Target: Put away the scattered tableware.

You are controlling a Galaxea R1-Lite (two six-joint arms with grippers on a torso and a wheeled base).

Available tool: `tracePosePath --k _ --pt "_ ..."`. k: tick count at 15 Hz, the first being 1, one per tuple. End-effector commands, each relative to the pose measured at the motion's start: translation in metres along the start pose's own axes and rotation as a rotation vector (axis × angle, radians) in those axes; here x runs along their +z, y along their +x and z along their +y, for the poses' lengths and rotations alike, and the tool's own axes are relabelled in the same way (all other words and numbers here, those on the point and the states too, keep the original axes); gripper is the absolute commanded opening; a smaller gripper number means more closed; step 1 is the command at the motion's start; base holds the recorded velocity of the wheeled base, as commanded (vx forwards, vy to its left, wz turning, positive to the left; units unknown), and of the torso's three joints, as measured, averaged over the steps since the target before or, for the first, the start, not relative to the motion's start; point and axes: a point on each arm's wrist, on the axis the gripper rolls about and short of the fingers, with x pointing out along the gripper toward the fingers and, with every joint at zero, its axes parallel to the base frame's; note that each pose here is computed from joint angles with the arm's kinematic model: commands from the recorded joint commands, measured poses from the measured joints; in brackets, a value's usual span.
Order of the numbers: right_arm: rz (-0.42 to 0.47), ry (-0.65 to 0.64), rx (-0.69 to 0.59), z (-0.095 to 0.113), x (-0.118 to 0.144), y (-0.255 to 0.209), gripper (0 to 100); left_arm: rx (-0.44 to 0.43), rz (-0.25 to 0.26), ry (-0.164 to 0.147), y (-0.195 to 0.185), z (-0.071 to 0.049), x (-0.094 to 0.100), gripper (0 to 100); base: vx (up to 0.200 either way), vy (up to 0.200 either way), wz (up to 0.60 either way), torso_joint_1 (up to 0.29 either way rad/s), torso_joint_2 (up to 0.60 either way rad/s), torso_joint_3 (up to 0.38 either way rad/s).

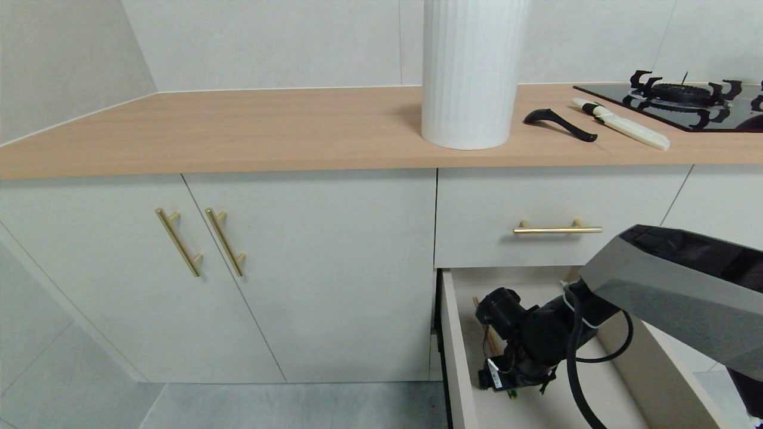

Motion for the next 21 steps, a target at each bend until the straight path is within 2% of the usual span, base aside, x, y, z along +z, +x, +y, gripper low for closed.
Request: tracePosePath --k 1,4,8,9,11,14,19,21 --pt "-0.007 0.000 0.000 0.000 0.001 -0.003 100 0.000 0.001 0.000 0.000 0.000 0.000 100 0.000 0.000 0.00 0.000 0.00 0.000" --pt "-0.061 0.012 0.019 -0.003 0.007 -0.030 100 -0.002 0.001 0.000 0.000 0.000 0.000 100 0.000 0.000 0.00 0.000 0.00 0.000" --pt "-0.233 0.041 0.074 -0.020 0.010 -0.112 100 0.000 0.001 0.000 0.000 0.000 0.000 100 0.000 0.000 0.00 0.000 0.00 0.000" --pt "-0.252 0.045 0.080 -0.021 0.010 -0.119 100 0.000 0.001 0.000 0.000 0.000 0.000 100 0.000 0.000 0.00 0.000 0.00 0.000" --pt "-0.366 0.073 0.086 -0.031 0.011 -0.160 100 0.000 0.001 0.000 0.000 0.000 0.000 100 0.000 0.000 0.00 0.000 0.00 0.000" --pt "-0.482 0.085 0.099 -0.045 0.006 -0.203 100 0.000 0.001 0.000 0.000 0.000 0.000 100 0.000 0.000 0.00 0.000 0.00 0.000" --pt "-0.625 0.121 0.036 -0.070 0.001 -0.244 100 0.000 0.001 0.000 0.000 0.000 0.000 100 0.000 0.000 0.00 0.000 0.00 0.000" --pt "-0.653 0.136 0.034 -0.076 0.000 -0.253 100 0.000 0.001 0.000 0.000 0.000 0.000 100 0.000 0.000 0.00 0.000 0.00 0.000"
